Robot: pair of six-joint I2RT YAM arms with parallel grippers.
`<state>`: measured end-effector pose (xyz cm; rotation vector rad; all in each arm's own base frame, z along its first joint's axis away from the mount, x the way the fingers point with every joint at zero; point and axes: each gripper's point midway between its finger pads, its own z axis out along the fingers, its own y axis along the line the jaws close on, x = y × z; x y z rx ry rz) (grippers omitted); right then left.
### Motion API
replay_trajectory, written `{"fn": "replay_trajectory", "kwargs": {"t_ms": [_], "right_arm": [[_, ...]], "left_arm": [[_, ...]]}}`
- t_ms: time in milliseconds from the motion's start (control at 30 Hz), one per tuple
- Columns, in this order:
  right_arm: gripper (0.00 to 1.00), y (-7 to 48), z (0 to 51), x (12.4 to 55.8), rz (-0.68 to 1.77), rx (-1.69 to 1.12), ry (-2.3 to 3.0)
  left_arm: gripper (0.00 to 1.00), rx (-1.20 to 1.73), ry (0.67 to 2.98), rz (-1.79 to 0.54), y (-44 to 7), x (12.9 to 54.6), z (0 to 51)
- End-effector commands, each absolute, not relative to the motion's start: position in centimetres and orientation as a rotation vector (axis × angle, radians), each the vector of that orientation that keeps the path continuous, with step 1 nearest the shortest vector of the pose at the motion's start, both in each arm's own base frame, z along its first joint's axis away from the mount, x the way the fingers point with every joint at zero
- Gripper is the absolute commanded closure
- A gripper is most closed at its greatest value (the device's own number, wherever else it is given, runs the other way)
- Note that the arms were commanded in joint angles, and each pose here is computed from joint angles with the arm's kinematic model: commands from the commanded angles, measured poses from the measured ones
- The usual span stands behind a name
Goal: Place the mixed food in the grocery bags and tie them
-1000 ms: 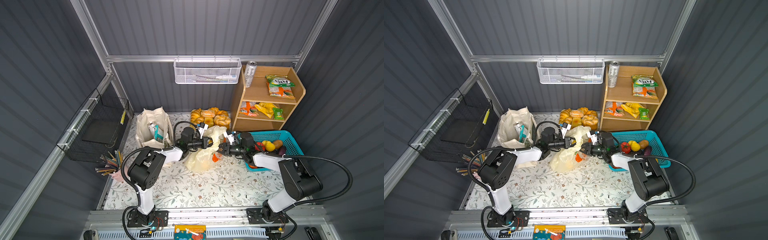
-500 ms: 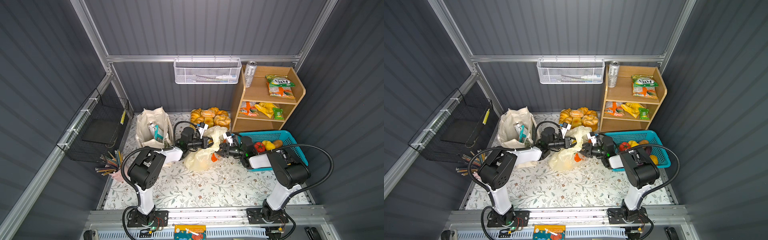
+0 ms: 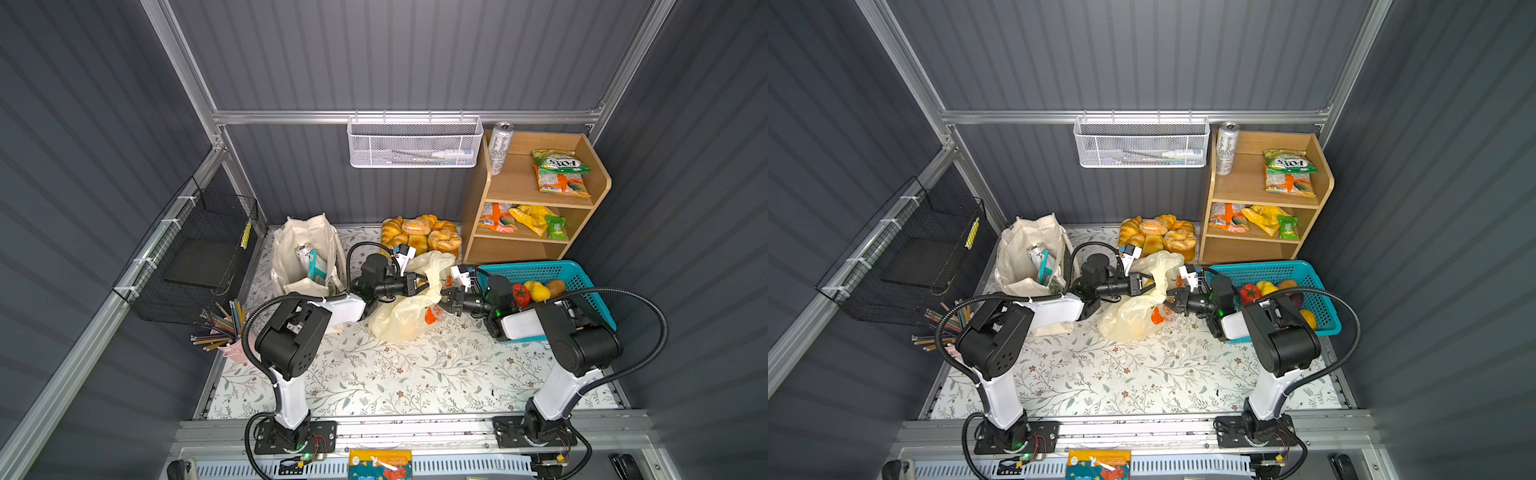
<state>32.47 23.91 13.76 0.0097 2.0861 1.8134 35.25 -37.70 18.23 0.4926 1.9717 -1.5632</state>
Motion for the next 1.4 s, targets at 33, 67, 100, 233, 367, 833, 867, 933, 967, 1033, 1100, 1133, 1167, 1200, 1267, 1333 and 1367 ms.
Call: {"fn": "replay_trajectory", "kwargs": {"t_ms": [33,67,100,233,367,833,867,933,967,1033,1100,1133,1167,1200,1267,1333,1367], "right_arm": [[1.0,21.8,12.4,32.4,1.678,0.082,2.145],[1.0,21.3,12.2,32.2,1.633,0.091,2.165],[1.0,20.9,12.0,32.1,1.594,0.098,2.182],[1.0,19.5,11.6,32.1,1.48,0.121,2.223],[1.0,17.5,10.6,32.6,1.39,0.209,2.245],[1.0,16.9,12.0,33.8,1.278,0.226,2.263],[1.0,16.8,12.0,33.9,1.272,0.229,2.267],[1.0,16.5,11.7,34.1,1.236,0.248,2.28],[1.0,16.2,11.4,34.1,1.214,0.261,2.291],[1.0,15.6,10.9,34.1,1.184,0.308,2.297],[1.0,14.8,10.5,34.1,1.147,0.356,2.302],[1.0,14.6,10.4,34.1,1.137,0.372,2.303],[1.0,14.4,10.3,34.2,1.127,0.388,2.303],[1.0,14.3,10.2,34.2,1.126,0.395,2.302],[1.0,14.4,10.3,34.3,1.137,0.399,2.298],[1.0,14.4,10.2,34.5,1.143,0.404,2.299],[1.0,14.4,10.1,34.5,1.143,0.409,2.302]], "left_arm": [[1.0,0.481,1.897,-1.568,-36.3,36.2,21.6],[1.0,0.476,1.893,-1.562,-35.8,36.4,22.1],[1.0,0.473,1.892,-1.554,-35.4,36.5,22.3],[1.0,0.474,1.889,-1.519,-34.0,36.6,23.1],[1.0,0.466,1.891,-1.51,-32.8,36.9,23.2],[1.0,0.534,1.682,-1.876,-34.2,34.8,25.8],[1.0,0.522,1.634,-1.924,-34.1,34.7,26.5],[1.0,0.514,1.551,-2.003,-33.9,34.7,27.6],[1.0,0.477,1.564,-2.023,-33.8,35.2,27.6],[1.0,0.415,1.562,-2.001,-33.1,36.1,27.5],[1.0,0.366,1.595,-1.958,-32.6,37.0,27.5],[1.0,0.362,1.629,-1.93,-32.6,37.4,27.4],[1.0,0.369,1.668,-1.88,-32.7,37.7,27.3],[1.0,0.385,1.733,-1.819,-32.9,38.0,26.9],[1.0,0.428,1.859,-1.656,-32.9,38.5,26.3],[1.0,0.466,1.992,-1.444,-32.1,39.0,25.1],[1.0,0.475,2.05,-1.332,-31.4,39.4,24.8]]}}
